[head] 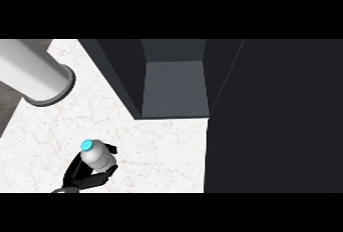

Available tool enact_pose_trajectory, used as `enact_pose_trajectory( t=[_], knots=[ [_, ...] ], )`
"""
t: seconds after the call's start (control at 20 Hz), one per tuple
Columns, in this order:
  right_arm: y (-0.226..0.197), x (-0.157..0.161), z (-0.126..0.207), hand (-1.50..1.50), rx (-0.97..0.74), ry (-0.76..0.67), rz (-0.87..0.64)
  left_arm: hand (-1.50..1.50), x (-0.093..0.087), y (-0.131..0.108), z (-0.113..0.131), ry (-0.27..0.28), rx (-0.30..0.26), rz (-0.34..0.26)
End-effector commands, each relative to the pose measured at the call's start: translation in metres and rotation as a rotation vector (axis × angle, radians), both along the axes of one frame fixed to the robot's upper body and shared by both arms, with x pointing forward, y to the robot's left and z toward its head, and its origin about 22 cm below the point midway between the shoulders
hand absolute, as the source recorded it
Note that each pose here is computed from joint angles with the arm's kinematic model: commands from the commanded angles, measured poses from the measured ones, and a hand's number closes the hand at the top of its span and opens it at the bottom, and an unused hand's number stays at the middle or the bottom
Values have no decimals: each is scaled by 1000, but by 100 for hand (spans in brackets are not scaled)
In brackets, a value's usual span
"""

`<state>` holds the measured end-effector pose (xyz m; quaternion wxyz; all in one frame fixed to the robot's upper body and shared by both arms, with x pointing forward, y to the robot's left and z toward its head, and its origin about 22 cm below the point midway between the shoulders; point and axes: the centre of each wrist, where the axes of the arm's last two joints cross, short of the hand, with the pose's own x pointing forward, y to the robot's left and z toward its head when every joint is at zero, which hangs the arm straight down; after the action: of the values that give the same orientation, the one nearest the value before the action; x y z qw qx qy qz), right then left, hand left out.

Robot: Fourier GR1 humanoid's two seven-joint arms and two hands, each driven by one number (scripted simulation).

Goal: Pick up the bottled water, place it into the cabinet and close the cabinet

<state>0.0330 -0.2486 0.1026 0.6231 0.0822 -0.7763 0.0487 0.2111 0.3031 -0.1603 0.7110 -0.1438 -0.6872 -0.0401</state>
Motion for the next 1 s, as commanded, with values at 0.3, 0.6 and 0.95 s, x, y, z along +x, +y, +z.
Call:
enact_pose_trajectory(
  t=[0.3,0.6,0.95],
  knots=[
    [7,-2,15,-150,16,-31,2,150,9,-34,-11,-20,-220,88],
    [0,-9,20,-150,13,-32,-10,150,-7,-41,-20,-81,-214,372],
    [10,5,22,-150,29,-31,-12,150,31,-70,1,-147,-232,279]
  ],
)
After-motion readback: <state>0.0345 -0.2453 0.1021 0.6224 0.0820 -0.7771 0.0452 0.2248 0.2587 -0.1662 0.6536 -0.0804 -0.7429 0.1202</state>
